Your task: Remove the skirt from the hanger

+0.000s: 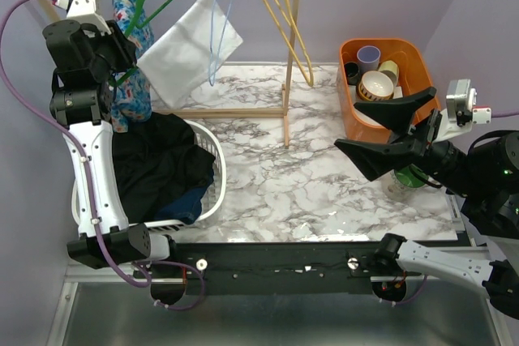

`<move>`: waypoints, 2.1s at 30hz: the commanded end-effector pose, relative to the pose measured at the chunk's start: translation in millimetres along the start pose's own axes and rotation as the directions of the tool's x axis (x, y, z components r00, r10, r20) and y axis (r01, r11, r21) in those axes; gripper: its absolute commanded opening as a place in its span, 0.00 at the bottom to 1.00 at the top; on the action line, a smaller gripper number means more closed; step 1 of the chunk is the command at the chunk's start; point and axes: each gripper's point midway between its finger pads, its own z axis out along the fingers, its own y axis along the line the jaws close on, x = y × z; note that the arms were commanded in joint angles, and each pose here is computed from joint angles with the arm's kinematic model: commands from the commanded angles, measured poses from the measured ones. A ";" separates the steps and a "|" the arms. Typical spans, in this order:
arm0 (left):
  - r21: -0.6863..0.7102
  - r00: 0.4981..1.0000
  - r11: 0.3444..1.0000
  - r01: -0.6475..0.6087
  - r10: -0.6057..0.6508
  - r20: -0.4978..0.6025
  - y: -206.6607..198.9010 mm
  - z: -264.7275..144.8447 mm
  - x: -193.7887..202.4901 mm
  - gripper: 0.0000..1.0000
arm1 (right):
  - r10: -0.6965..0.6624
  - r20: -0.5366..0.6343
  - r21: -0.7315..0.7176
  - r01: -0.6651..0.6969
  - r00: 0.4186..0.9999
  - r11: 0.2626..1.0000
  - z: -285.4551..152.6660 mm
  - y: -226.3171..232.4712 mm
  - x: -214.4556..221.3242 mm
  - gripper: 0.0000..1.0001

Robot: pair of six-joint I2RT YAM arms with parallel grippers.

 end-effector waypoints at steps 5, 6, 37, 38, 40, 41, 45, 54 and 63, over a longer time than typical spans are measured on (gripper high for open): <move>-0.014 0.982 1.000 -0.020 0.022 0.190 -15.6 -34.3 -70.3 0.00 | 0.003 0.006 0.009 -0.004 1.000 1.000 7.8 -2.1 -1.6 1.00; -0.017 0.982 1.000 -0.022 0.024 0.186 -16.3 -37.5 -70.8 0.00 | 0.005 0.008 0.009 -0.005 1.000 1.000 8.6 -2.1 -2.4 1.00; -0.116 0.933 0.993 0.016 0.027 0.359 -29.6 -169.0 -102.5 0.00 | 0.085 -0.151 0.024 -0.082 0.985 0.996 140.6 -6.3 25.0 0.93; -0.113 0.934 0.993 0.022 0.020 0.356 -29.8 -169.8 -99.0 0.00 | 0.087 -0.150 0.038 -0.082 0.985 0.996 147.2 -6.8 24.6 0.92; -0.094 0.930 0.995 0.026 0.010 0.367 -34.6 -178.4 -97.8 0.00 | 0.090 -0.158 0.024 -0.088 0.983 0.996 168.2 3.5 30.6 0.91; -0.085 0.932 0.996 0.037 -0.003 0.363 -36.2 -178.9 -95.7 0.00 | 0.091 -0.152 0.030 -0.087 0.984 0.996 175.0 4.9 31.3 0.90; -0.037 0.929 0.997 0.073 -0.055 0.366 -46.0 -188.8 -93.4 0.00 | 0.050 -0.148 0.061 -0.041 0.988 0.997 214.8 19.1 56.8 0.87; 0.056 0.916 0.994 0.091 -0.106 0.387 -67.2 -215.5 -94.2 0.00 | -0.108 -0.147 0.097 0.123 0.983 0.988 283.2 50.6 133.6 0.78; 0.129 0.921 0.986 0.105 -0.146 0.361 -79.3 -214.1 -89.1 0.00 | -0.075 -0.037 -0.064 0.073 0.996 0.995 291.0 97.0 152.3 0.73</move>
